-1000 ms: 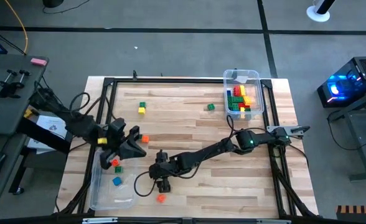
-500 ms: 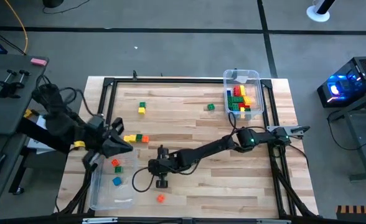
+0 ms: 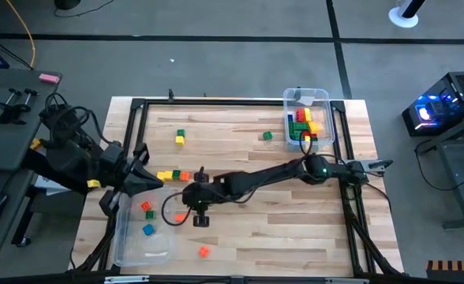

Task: Sort blocks by size
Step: Put the middle small orange game piece into the left transparent bin

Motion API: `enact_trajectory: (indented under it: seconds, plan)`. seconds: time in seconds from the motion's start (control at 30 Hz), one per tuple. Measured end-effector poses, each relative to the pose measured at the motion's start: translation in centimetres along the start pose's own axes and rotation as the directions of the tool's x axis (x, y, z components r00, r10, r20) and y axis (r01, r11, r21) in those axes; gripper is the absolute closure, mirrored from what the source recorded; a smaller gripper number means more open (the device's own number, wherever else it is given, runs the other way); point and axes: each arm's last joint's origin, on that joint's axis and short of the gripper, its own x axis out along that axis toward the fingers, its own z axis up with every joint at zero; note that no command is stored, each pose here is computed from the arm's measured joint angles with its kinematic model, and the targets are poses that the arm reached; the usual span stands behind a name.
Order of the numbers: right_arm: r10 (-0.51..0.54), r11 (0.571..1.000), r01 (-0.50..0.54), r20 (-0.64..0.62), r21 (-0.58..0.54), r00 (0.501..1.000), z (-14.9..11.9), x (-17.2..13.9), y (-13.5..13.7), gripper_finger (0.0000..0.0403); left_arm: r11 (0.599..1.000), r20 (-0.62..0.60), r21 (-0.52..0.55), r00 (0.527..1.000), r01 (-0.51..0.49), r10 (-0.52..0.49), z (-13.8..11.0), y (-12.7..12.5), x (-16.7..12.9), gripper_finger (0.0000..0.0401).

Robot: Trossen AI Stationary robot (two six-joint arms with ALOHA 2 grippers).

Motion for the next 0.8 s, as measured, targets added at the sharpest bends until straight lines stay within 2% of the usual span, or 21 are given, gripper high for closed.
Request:
enact_trajectory:
  seconds: [0.2,0.3,0.37,0.53,0.6,0.7,0.8]
  plan:
    - [0.142,0.989,-0.140,-0.038,0.054,0.989,-0.3,-0.1,0.5,0.0375,1.000,-0.019,-0.004,1.000,-0.013,0.013,-0.3,0.1,0.1,0.0401]
    - [0.188,0.982,-0.187,-0.034,0.033,0.982,-0.4,0.0,1.7,0.0337,1.000,-0.018,-0.004,1.000,-0.014,0.014,-0.3,0.1,0.1,0.0401]
    - [0.197,0.980,-0.197,-0.023,0.024,0.980,-0.8,0.8,2.5,0.0296,1.000,-0.015,-0.005,1.000,-0.023,0.023,-0.3,0.1,0.1,0.0401]
    - [0.115,0.992,-0.119,0.073,0.053,0.991,-2.2,4.6,3.8,0.0179,0.999,-0.012,-0.033,0.999,-0.031,0.030,-0.2,0.1,0.1,0.0401]
    - [0.054,0.996,-0.063,0.124,0.065,0.991,-2.3,5.4,3.8,0.0144,0.999,-0.013,-0.043,0.999,-0.031,0.031,-0.3,0.1,0.1,0.0401]
    - [0.004,0.994,-0.020,0.151,0.103,0.989,-2.8,6.5,3.5,0.0114,0.999,-0.018,-0.043,0.999,-0.034,0.033,-0.3,0.2,0.1,0.0401]
    - [0.003,0.994,-0.017,0.130,0.104,0.992,-3.6,7.6,3.2,0.0108,0.999,-0.023,-0.040,0.999,-0.036,0.035,-0.4,0.2,0.1,0.0401]
